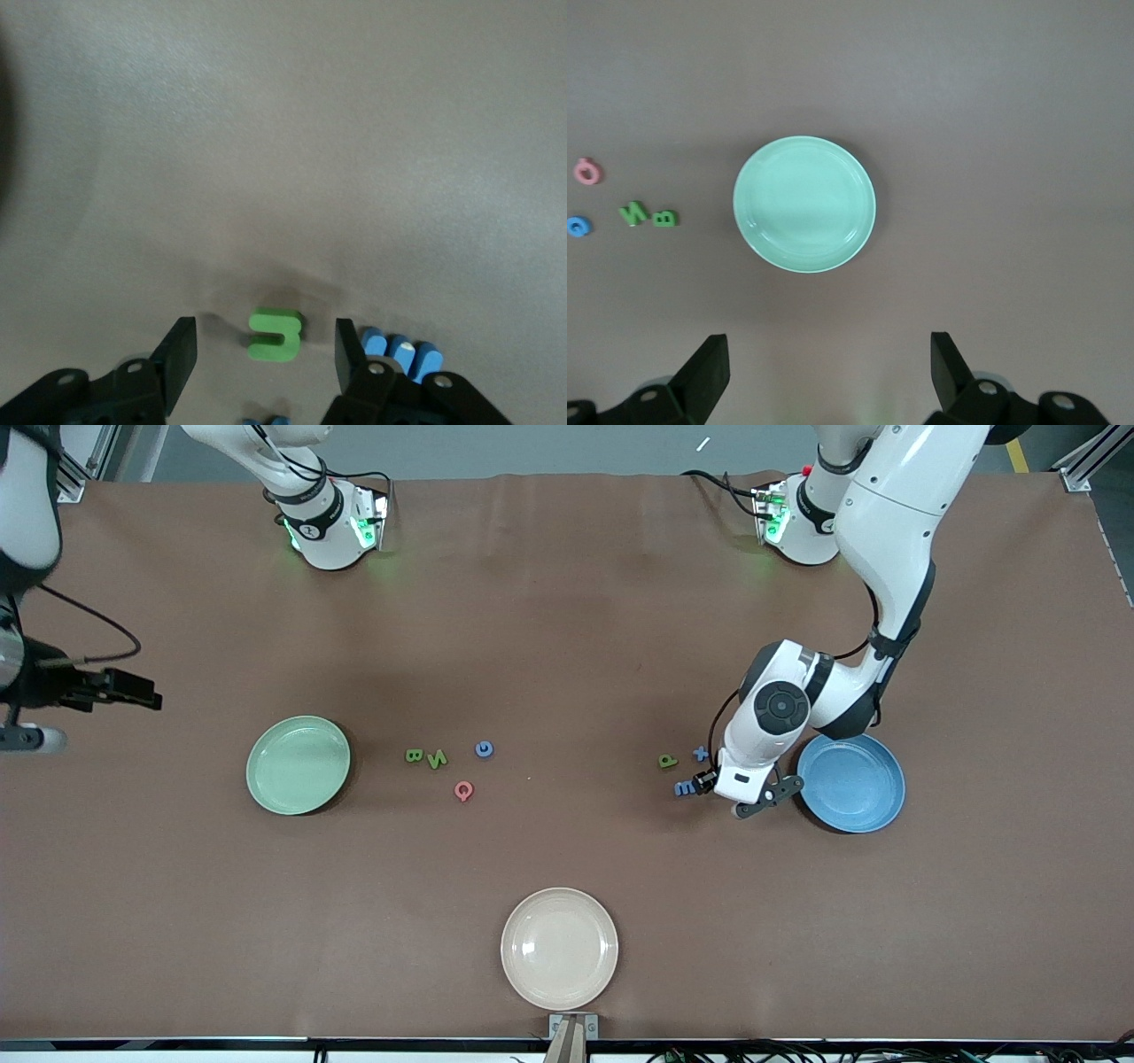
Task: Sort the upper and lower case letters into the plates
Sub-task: 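Grasp the green u with the left gripper while the right gripper reaches letters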
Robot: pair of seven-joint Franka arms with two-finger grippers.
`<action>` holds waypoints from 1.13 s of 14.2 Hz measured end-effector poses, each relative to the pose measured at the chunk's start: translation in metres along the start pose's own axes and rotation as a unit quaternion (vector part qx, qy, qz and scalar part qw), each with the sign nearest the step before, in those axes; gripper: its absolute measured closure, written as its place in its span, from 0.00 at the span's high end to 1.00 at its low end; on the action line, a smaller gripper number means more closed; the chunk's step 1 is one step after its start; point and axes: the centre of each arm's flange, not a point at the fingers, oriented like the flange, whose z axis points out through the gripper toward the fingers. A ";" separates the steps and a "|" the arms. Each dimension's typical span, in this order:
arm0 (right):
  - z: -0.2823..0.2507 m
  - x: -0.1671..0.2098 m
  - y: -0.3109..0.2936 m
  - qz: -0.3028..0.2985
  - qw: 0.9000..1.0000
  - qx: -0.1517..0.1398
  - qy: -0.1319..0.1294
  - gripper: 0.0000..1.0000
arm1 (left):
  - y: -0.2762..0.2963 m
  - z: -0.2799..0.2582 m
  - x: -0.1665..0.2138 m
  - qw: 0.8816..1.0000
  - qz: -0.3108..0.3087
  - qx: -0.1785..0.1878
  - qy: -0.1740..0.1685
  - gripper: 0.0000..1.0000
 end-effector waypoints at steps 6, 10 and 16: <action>0.035 0.026 -0.048 0.052 0.999 0.006 -0.008 1.00 | 0.001 0.006 -0.003 1.000 0.002 0.000 -0.002 0.54; 0.072 0.047 -0.104 0.099 0.995 0.013 -0.005 1.00 | 0.001 0.007 -0.004 1.000 0.002 -0.002 -0.001 0.44; 0.152 0.049 -0.156 0.075 0.997 0.010 0.022 1.00 | 0.001 0.000 0.000 1.000 0.004 -0.005 0.006 0.27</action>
